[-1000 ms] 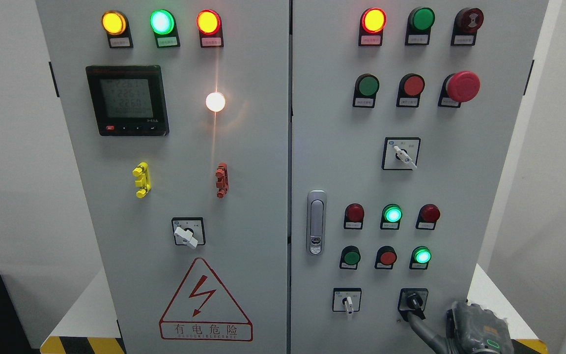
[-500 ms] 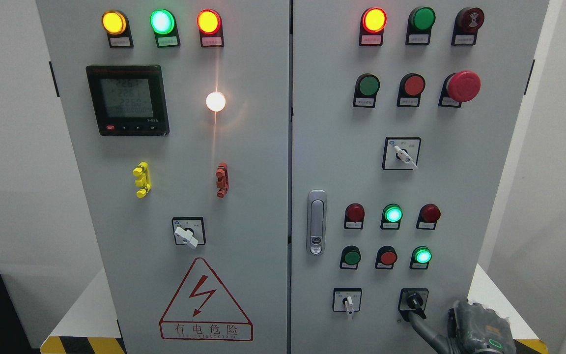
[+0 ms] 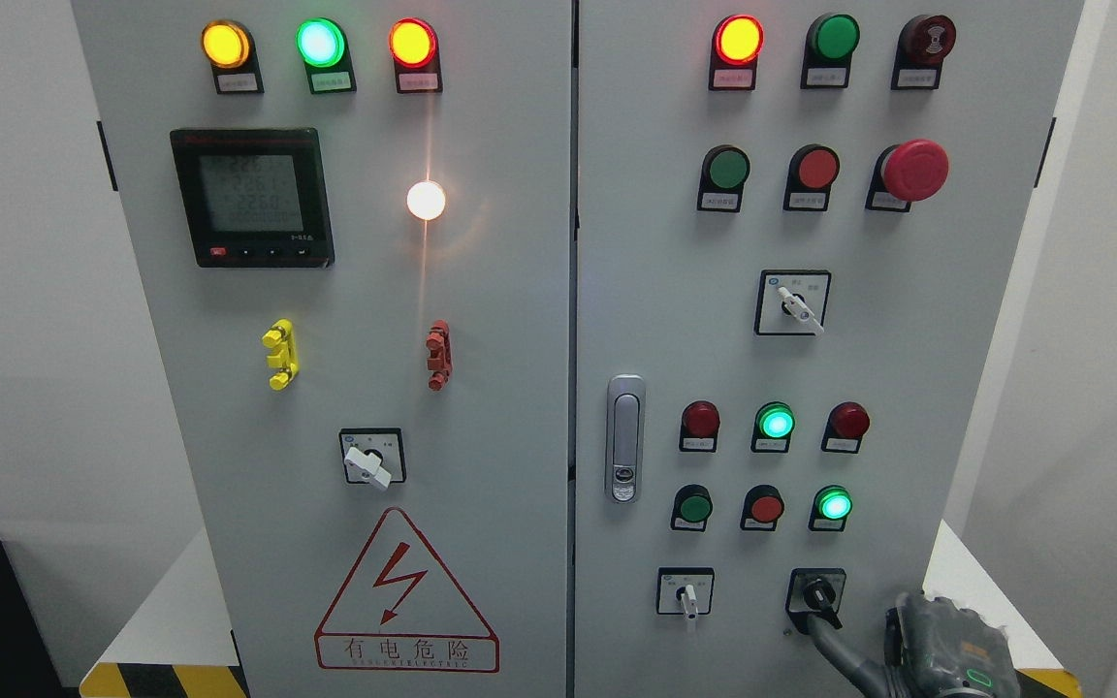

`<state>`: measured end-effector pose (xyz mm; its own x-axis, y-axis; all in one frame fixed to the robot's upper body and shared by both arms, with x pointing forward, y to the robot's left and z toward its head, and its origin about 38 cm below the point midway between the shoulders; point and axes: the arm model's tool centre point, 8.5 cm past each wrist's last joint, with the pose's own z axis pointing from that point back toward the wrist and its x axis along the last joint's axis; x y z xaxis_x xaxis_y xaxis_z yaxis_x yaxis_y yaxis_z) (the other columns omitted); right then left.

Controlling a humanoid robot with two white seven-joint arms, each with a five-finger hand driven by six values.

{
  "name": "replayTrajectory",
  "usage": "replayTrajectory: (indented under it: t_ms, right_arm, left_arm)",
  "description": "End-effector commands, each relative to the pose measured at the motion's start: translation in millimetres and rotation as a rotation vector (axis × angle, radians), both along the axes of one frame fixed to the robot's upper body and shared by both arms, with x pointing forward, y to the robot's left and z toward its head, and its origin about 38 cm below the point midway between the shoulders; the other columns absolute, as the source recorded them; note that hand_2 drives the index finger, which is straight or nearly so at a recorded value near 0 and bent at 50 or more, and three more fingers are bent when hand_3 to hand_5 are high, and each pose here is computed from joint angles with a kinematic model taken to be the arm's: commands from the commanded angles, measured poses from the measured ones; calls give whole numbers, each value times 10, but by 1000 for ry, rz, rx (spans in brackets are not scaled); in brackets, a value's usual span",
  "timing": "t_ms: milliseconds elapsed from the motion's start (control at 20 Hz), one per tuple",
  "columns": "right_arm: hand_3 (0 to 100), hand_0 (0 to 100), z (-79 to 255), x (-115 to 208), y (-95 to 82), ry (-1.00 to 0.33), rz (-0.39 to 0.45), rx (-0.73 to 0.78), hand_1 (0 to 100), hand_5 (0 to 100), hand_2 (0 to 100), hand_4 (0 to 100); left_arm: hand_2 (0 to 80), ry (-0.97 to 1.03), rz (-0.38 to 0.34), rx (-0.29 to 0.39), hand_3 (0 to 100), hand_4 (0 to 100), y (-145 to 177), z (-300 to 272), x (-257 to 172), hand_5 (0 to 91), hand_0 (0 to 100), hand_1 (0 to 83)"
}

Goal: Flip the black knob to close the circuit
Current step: 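Grip the black knob with the right hand and rotate it, then release the knob and lower the right hand away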

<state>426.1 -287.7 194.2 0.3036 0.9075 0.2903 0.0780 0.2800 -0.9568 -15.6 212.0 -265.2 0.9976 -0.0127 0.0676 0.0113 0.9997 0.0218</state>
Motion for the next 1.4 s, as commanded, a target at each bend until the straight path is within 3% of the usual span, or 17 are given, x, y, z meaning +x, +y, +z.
replayTrajectory:
  t_ms: [0,1350]
  right_arm:
    - [1000,0,-1,0,-14,-5,-5,-1,25,849,925,899]
    - [1000,0,-5,-31,57,-13,11,8,40,850,926,898]
  left_arm:
    - [0,0,0,1,0,0,1,0,0,0,120,556]
    - [0,0,0,1,0,0,1,0,0,0,120,556]
